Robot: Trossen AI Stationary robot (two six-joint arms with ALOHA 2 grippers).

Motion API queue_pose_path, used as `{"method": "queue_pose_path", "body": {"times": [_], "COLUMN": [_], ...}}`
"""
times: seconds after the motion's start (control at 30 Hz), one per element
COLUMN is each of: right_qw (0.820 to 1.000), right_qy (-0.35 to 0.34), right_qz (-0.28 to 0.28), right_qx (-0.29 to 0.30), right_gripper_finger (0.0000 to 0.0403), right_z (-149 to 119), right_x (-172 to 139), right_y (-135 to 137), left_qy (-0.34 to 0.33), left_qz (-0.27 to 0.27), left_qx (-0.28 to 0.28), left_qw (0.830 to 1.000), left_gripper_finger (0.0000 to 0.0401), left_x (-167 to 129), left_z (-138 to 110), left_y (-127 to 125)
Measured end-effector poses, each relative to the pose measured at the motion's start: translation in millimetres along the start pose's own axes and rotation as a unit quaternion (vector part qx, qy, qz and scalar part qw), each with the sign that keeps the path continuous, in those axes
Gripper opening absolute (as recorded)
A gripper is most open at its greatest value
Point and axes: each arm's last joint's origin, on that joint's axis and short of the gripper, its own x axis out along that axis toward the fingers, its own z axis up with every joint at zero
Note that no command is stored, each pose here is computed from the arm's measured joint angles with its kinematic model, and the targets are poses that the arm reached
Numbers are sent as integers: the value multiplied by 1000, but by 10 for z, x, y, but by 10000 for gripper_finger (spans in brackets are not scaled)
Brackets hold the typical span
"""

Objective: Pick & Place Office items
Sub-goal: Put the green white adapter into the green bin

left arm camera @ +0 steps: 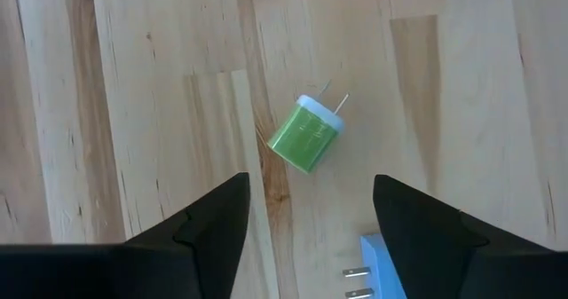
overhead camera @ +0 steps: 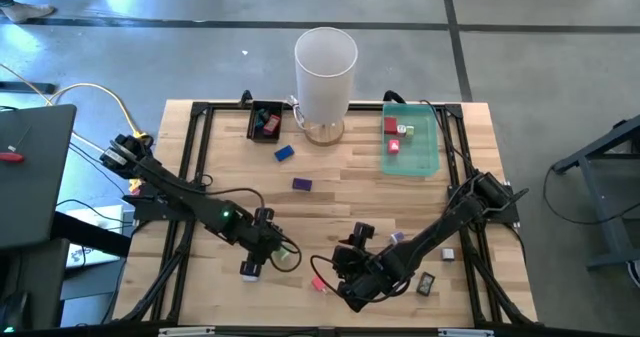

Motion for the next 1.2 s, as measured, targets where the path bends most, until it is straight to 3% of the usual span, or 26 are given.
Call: {"method": "queue_pose_path", "body": {"times": [0.43,0.7,0.97,1.2], "right_qw": [1000,1000,1000,1000], "right_qy": [-2,-6,-3,0], "right_qz": [2,6,8,10], "right_qx": [2,7,13,22], "right_gripper_finger": [215,215,215,215], "right_z": [4,17,41,82], "right_x": [0,2,30,75], "right_y": [4,11,-12,-50], "left_qy": [-4,-8,-10,24], "left_qz": [-7,15,17,12], "left_qx": [19,62,91,126], "left_qw": [1000,998,996,992], "left_gripper_finger": [244,244,244,244], "left_x": [140,400,421,600], "left_z": [6,39,48,-6], "left_y": [-113,-129,-124,-134]}}
